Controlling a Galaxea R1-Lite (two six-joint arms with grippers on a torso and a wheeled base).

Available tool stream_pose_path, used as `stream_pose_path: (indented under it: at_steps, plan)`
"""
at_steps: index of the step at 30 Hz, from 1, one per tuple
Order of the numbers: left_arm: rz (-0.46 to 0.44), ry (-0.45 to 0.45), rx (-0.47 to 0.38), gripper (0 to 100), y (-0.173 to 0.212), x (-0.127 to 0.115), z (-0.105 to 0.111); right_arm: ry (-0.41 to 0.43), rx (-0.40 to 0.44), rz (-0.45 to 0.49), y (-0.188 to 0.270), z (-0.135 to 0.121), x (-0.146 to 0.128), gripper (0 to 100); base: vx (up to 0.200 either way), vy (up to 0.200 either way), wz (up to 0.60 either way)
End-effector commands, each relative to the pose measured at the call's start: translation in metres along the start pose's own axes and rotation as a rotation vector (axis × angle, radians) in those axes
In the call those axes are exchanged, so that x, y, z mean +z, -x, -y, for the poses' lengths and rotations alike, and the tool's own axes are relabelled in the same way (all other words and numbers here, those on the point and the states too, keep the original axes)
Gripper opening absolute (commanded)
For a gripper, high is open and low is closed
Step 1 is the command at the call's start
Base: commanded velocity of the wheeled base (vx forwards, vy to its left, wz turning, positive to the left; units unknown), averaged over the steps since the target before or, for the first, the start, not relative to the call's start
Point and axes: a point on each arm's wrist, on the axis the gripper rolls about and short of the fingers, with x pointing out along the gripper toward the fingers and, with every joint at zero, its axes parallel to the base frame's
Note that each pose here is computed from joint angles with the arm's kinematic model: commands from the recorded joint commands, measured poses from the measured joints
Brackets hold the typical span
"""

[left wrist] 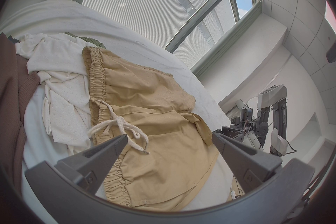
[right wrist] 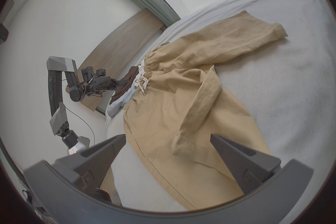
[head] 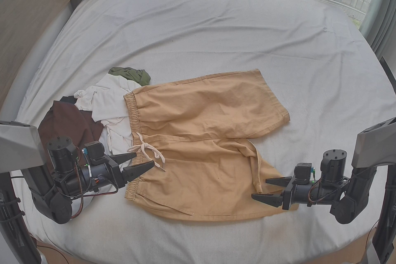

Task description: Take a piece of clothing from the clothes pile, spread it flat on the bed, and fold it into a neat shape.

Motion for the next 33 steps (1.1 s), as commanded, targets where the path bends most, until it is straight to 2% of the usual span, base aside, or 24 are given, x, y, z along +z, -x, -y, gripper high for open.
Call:
stream_pose_path:
  at_steps: [1, 6, 7, 14, 22, 26, 33]
  plan:
    - [-0.005, 0.005, 0.001, 100, -0.001, -0.002, -0.001, -0.004, 0.006, -0.013, -0.007, 0.003, -0.004, 100, 0.000, 0.000, 0.00]
    - [-0.004, 0.002, -0.001, 100, -0.001, -0.001, 0.000, -0.012, -0.021, -0.018, -0.012, 0.009, -0.009, 100, 0.000, 0.000, 0.00]
    - [-0.006, 0.003, -0.001, 100, -0.001, -0.002, 0.000, -0.012, -0.026, -0.020, -0.014, 0.010, -0.010, 0, 0.000, 0.000, 0.00]
    - [-0.009, 0.006, -0.001, 100, -0.002, -0.003, -0.001, 0.005, -0.034, 0.010, -0.012, 0.011, -0.004, 0, 0.000, 0.000, 0.00]
    - [-0.013, 0.009, 0.000, 100, -0.002, -0.004, -0.002, 0.055, -0.056, 0.101, 0.003, 0.009, 0.021, 0, 0.000, 0.000, 0.00]
    - [-0.014, 0.010, 0.000, 100, -0.002, -0.004, -0.002, 0.066, -0.109, 0.156, 0.016, 0.022, 0.035, 0, 0.000, 0.000, 0.00]
    - [-0.021, 0.014, 0.002, 100, -0.003, -0.007, -0.004, 0.063, -0.159, 0.192, 0.024, 0.039, 0.041, 0, 0.000, 0.000, 0.00]
